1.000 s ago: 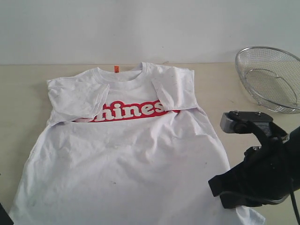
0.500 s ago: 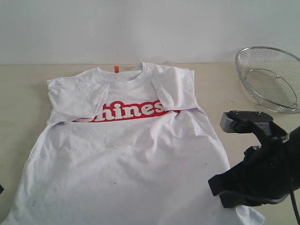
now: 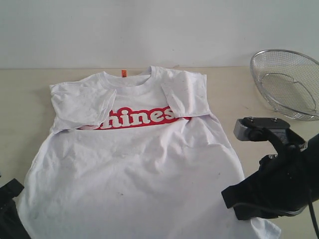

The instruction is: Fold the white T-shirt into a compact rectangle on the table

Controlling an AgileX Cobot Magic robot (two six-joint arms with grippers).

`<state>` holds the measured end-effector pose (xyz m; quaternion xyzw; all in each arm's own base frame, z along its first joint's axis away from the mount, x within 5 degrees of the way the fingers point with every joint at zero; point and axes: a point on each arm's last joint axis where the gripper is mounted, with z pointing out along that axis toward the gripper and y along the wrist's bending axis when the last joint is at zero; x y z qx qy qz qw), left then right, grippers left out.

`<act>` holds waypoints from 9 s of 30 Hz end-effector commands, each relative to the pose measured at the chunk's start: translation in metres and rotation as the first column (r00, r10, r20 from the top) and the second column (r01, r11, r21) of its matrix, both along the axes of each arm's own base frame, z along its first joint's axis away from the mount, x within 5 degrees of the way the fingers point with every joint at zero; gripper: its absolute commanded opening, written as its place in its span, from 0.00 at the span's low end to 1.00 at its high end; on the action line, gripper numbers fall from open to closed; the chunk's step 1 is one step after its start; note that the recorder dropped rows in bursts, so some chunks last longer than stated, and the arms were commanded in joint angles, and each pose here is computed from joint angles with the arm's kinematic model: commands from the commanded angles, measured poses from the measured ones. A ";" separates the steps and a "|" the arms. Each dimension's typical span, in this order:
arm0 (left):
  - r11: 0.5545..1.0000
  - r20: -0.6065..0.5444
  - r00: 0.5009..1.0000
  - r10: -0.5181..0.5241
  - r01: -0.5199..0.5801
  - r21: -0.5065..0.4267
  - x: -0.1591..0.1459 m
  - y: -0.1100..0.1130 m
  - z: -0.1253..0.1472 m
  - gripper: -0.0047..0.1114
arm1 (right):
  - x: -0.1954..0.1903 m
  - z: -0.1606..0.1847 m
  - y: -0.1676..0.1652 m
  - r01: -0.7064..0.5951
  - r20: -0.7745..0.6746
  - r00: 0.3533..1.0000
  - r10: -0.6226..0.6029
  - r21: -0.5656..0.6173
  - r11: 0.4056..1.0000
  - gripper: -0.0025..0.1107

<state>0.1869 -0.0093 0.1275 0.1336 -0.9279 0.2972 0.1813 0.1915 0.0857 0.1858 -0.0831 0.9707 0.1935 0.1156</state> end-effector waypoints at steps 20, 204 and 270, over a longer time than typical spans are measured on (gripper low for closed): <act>0.995 -0.109 0.990 0.094 -0.095 -0.005 0.008 -0.002 -0.043 0.44 | 0.000 0.001 0.000 -0.012 0.021 1.000 0.012 -0.001 1.000 0.02; 0.996 0.717 0.692 0.083 -0.065 -0.053 0.166 0.008 0.037 0.08 | 0.119 0.005 -0.011 0.336 0.424 0.848 -0.319 0.035 0.941 0.02; 0.970 0.627 0.766 -0.137 0.234 -0.074 0.116 -0.030 0.063 0.08 | 0.064 0.000 -0.010 0.171 0.223 0.961 -0.162 -0.020 0.985 0.02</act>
